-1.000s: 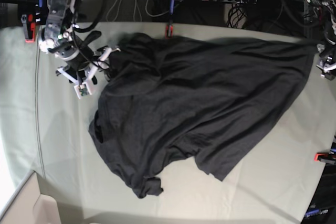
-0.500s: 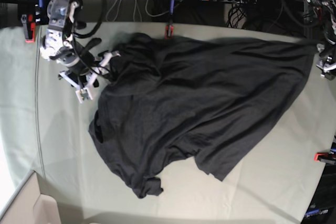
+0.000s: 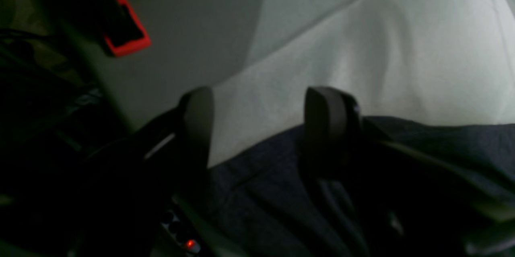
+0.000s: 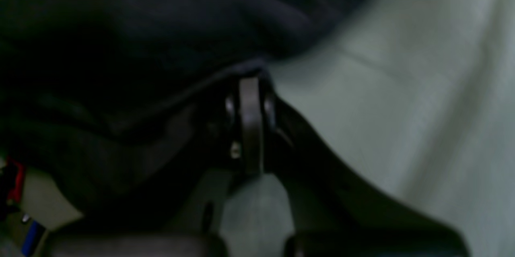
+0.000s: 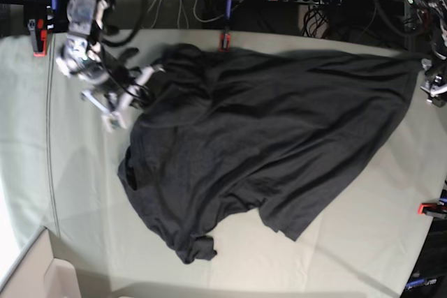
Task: Layout the t-shirt on the table in an organized manner, then fold the t-shirt properly
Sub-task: 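Grasp the shirt edge with the right gripper and pull it toward the robot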
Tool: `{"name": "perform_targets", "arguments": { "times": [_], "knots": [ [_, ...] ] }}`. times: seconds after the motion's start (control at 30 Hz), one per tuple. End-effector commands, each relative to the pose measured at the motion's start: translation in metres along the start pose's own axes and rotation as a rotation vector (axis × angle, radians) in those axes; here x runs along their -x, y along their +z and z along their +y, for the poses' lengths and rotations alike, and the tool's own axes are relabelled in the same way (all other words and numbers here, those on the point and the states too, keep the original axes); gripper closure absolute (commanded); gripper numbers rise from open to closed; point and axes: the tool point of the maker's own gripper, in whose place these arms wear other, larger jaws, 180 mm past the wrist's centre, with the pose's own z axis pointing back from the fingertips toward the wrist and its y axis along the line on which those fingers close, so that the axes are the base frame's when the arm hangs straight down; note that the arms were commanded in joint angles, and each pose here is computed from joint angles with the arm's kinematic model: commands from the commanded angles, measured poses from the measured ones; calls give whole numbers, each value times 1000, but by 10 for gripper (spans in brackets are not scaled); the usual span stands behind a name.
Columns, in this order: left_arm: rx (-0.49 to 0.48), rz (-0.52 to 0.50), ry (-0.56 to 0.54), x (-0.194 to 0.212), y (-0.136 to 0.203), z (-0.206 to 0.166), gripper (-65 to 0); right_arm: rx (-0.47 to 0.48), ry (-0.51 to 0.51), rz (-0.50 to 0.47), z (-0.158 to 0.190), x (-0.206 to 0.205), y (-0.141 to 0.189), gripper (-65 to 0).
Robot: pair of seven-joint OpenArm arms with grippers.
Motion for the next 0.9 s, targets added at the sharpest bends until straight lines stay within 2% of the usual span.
{"name": "perform_targets", "arguments": {
  "times": [0.0, 0.2, 0.33, 0.57, 0.7, 0.87],
  "knots": [
    [14, -46, -11, -16, 0, -4, -348, 32, 1, -33, -13, -7, 9, 0],
    [19, -49, -4, -17, 0, -6, -348, 209, -49, -69, -48, 6, 65, 0],
    [41, -30, -19, -10, -2, -15, -351, 288, -60, -51, -54, 25, 101, 0],
    [46, -11, -12, 2, -1, -20, -352, 316, -184, -24, -57, 75, 150, 0],
    [48, -9, -8, 4, 1, -19, -352, 374, -240, -14, -72, 93, 175, 0],
    [35, 4, -19, 8, 4, -12, -352, 383, -257, -10, -75, 98, 176, 0]
  ]
}}
